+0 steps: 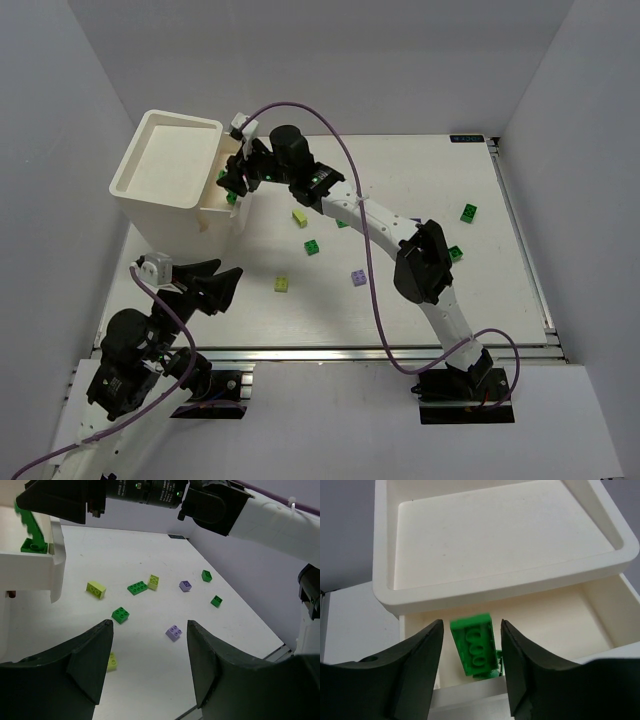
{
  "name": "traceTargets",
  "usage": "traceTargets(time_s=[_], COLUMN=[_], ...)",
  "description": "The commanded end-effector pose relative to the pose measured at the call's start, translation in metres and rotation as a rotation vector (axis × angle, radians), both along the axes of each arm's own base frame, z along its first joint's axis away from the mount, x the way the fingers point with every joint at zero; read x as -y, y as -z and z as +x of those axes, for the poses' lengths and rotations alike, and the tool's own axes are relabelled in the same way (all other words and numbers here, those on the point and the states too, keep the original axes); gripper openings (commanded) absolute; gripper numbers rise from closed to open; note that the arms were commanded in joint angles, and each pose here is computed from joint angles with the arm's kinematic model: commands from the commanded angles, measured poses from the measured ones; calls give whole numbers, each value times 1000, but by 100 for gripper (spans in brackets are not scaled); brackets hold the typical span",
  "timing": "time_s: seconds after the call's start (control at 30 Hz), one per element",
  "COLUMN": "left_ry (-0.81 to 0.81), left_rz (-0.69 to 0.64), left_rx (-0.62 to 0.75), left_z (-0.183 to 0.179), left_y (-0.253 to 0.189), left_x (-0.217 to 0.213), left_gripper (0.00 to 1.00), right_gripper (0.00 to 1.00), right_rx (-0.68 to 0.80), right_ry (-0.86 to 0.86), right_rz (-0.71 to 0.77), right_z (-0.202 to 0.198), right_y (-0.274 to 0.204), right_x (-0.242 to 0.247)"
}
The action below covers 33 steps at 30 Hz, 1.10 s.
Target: Sort the legos into containers by color
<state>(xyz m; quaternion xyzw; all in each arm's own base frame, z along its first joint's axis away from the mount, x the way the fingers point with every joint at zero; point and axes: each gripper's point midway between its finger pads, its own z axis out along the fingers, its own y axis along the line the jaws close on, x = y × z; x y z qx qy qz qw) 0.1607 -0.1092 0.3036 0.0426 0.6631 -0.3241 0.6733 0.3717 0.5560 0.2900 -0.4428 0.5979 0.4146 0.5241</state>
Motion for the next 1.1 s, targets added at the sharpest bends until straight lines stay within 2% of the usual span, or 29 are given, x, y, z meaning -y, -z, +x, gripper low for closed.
traceTargets(time_s=[0.0, 0.1, 0.23, 0.3, 0.33, 0.37, 0.4, 0.43, 0.47, 0.5, 0.53, 0.57, 0.6, 0.63, 0.67, 0.73, 0.77, 0.83, 0.87, 0.9, 0.93, 1.0, 1.07], left_ry=[-6, -6, -1, 9, 19, 37, 72, 94, 119, 164, 180, 197, 230, 244, 250, 244, 236, 192, 174, 151, 84, 32, -70], left_rz=[2, 7, 26, 35, 42, 56, 64, 65, 83, 84, 75, 61, 80, 68, 57, 80, 58, 97, 78, 89, 153, 152, 233], left_rx=[-22, -32, -62, -81, -94, -123, -147, -162, -239, -275, -297, -342, -414, -423, -458, -531, -535, -606, -606, -625, -684, -699, -764], left_z=[3, 4, 10, 13, 15, 19, 20, 23, 31, 32, 37, 40, 46, 52, 56, 67, 73, 83, 91, 96, 102, 114, 123], left_y=[5, 7, 14, 18, 21, 27, 31, 34, 51, 56, 57, 61, 76, 70, 72, 84, 71, 86, 71, 72, 93, 83, 108], left_x=[1, 2, 6, 11, 14, 20, 28, 35, 46, 56, 63, 71, 85, 92, 97, 112, 118, 128, 135, 139, 141, 152, 157], left_gripper=[71, 72, 72, 69, 66, 63, 54, 50, 47, 43, 43, 43, 43, 43, 44, 48, 48, 50, 51, 53, 56, 58, 59], right_gripper=[56, 60, 59, 53, 51, 49, 44, 42, 39, 37, 35, 34, 31, 29, 26, 29, 32, 45, 59, 65, 70, 74, 74], right_rx=[81, 80, 88, 75, 63, 25, 8, 59, 3, -9, 37, 19, -49, -67, -135, -260, -302, -391, -405, -416, -435, -444, -470], right_ry=[-21, -26, -26, -17, -8, 11, 18, 31, 45, 48, 57, 59, 64, 74, 113, 100, 91, 76, 67, 94, 75, 100, 121], right_rz=[112, 111, 120, 105, 129, 94, 87, 153, 83, 75, 117, 98, 40, 32, -2, -85, -110, -141, -143, -140, -137, -130, -125], right_z=[-5, -6, -13, -14, -22, -21, -27, -42, -45, -55, -72, -82, -92, -108, -107, -126, -133, -145, -148, -144, -152, -147, -144], right_y=[-47, -49, -69, -73, -100, -84, -82, -124, -79, -72, -100, -89, -52, -55, -39, -6, 6, 36, 43, 51, 60, 67, 81], right_x=[-6, -5, 8, 21, 40, 55, 68, 101, 119, 135, 167, 181, 194, 215, 233, 260, 267, 290, 297, 309, 314, 327, 335])
